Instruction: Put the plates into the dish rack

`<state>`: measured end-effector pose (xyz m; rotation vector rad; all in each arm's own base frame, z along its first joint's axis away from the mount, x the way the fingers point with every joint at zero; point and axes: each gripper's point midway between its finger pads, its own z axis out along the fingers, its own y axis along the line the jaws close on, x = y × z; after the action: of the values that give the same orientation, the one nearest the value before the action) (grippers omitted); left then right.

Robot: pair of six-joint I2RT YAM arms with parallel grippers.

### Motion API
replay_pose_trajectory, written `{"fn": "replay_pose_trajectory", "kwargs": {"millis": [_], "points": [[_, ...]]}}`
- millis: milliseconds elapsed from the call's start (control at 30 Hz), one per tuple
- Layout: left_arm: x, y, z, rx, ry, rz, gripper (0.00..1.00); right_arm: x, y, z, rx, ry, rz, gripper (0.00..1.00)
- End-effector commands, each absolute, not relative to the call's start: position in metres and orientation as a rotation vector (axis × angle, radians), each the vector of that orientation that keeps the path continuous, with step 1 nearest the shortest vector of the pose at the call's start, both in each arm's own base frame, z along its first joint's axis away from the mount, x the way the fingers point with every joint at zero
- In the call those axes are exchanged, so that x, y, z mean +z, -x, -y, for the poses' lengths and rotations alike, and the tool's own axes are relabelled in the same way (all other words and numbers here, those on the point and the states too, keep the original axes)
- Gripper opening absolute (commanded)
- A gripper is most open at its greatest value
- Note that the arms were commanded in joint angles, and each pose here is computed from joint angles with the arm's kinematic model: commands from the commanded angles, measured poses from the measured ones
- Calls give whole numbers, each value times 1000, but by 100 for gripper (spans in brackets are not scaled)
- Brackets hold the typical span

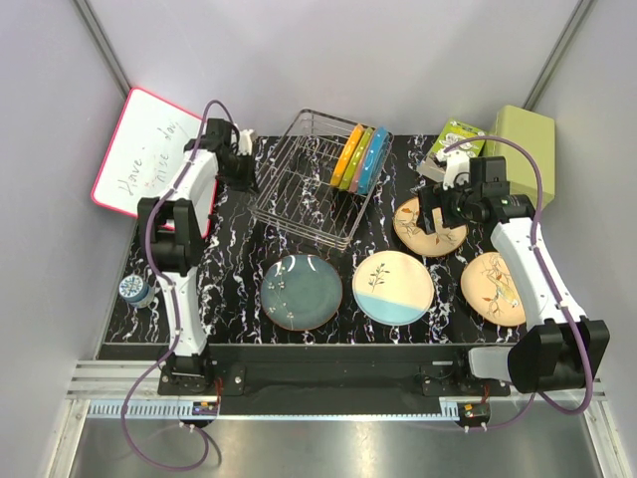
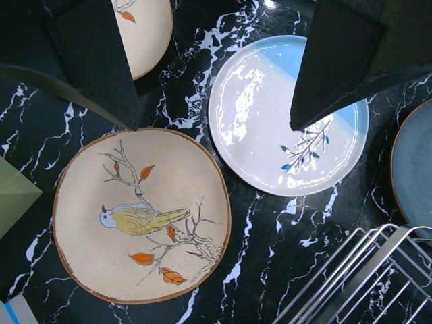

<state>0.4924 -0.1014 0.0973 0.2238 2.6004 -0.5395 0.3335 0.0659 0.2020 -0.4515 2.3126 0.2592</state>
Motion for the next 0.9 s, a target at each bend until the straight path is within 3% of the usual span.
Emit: {"fn": "replay_pose_trajectory", "kwargs": {"millis": [0,367,867], "points": [[158,-479,128,-650,-123,-2493,0,206,-338,-78,325,464,-2276,100],[156,-439,208,-876,37,-2519,0,205,-349,-84,370,461,-2303,100],[182,-493,281,-1061,-128,-2375,0,199,-341,-81,358,454,-2316,100]]}}
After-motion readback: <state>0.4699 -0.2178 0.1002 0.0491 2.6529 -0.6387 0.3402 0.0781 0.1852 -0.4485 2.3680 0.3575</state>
